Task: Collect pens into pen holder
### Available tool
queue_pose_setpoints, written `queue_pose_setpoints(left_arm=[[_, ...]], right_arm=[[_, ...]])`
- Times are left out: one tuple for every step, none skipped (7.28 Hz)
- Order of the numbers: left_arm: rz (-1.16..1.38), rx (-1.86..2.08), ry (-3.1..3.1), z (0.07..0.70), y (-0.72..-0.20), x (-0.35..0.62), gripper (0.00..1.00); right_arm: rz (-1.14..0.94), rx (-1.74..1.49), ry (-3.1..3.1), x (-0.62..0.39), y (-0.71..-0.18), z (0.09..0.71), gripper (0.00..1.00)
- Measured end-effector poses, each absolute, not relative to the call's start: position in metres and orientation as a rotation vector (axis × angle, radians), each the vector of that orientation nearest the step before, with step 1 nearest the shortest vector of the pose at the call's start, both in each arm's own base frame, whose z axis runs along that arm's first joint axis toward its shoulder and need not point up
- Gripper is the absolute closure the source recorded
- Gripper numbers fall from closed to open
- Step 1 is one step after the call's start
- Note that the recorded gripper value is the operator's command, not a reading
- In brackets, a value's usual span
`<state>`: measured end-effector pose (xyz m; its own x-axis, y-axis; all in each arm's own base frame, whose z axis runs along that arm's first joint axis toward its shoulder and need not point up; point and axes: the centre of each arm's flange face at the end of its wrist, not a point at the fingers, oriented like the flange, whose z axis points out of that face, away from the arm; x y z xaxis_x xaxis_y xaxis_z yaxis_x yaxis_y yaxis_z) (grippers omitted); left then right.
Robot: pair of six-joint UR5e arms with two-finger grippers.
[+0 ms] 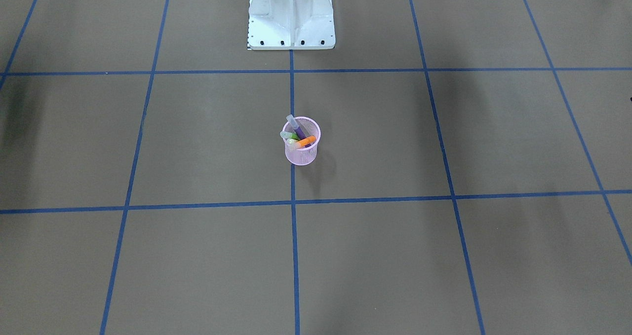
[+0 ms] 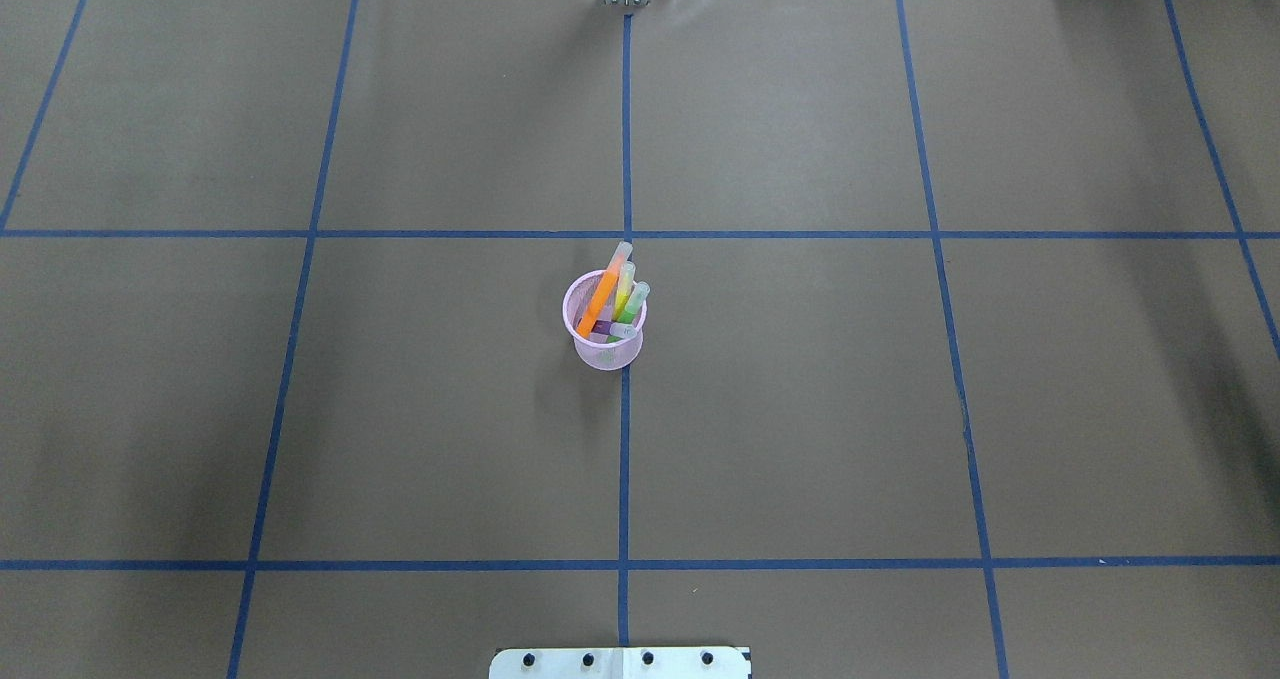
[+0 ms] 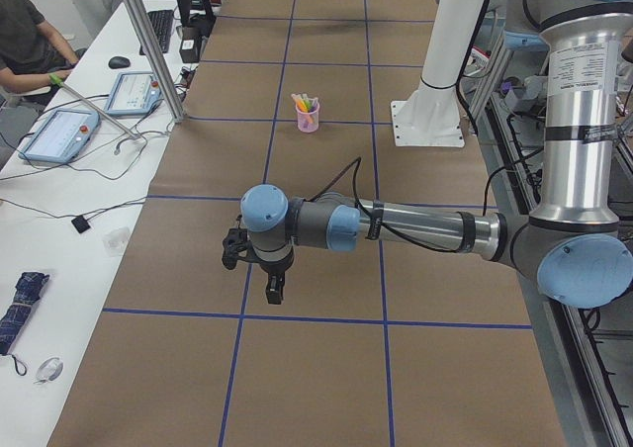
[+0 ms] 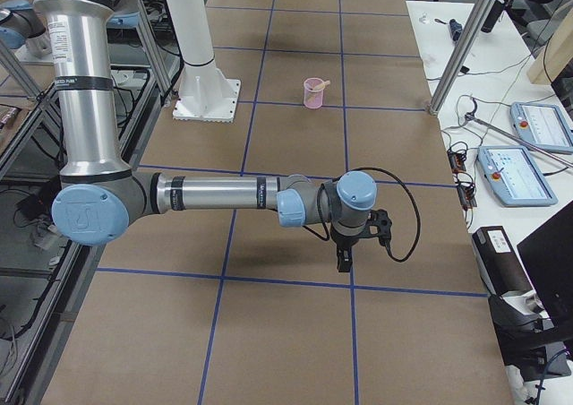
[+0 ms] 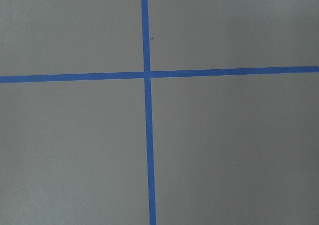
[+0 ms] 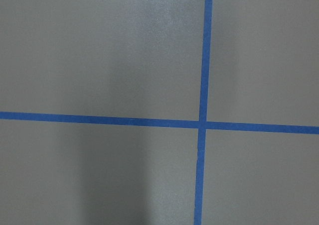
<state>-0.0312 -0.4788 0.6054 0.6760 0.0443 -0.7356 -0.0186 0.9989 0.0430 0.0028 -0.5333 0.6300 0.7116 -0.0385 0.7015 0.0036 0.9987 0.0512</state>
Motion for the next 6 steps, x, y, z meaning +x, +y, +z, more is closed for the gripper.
queue_pose_setpoints(left_arm=[[0.036,0.033,0.828,0.605,-0.479,-0.031,0.0],[0.035,0.034,0.828,0.605,-0.479,-0.032,0.0],[0.035,0.035,0.828,0.604,-0.479,-0.032,0.0],[0.036,0.036,0.829,0.604,-0.478,-0.031,0.0],[0.038,0.038,0.829,0.602,-0.474,-0.031,0.0],[0.04,0.042,0.829,0.6,-0.469,-0.032,0.0]], right_arm=[[-0.024,0.048,-0.779,0.003,-0.533,0.629,0.0],[-0.023,0.048,-0.779,0.003,-0.533,0.629,0.0],[-0.022,0.048,-0.779,0.003,-0.531,0.63,0.0],[-0.021,0.047,-0.779,0.004,-0.527,0.63,0.0],[-0.02,0.047,-0.779,0.004,-0.52,0.63,0.0],[-0.02,0.048,-0.779,0.005,-0.512,0.629,0.0]])
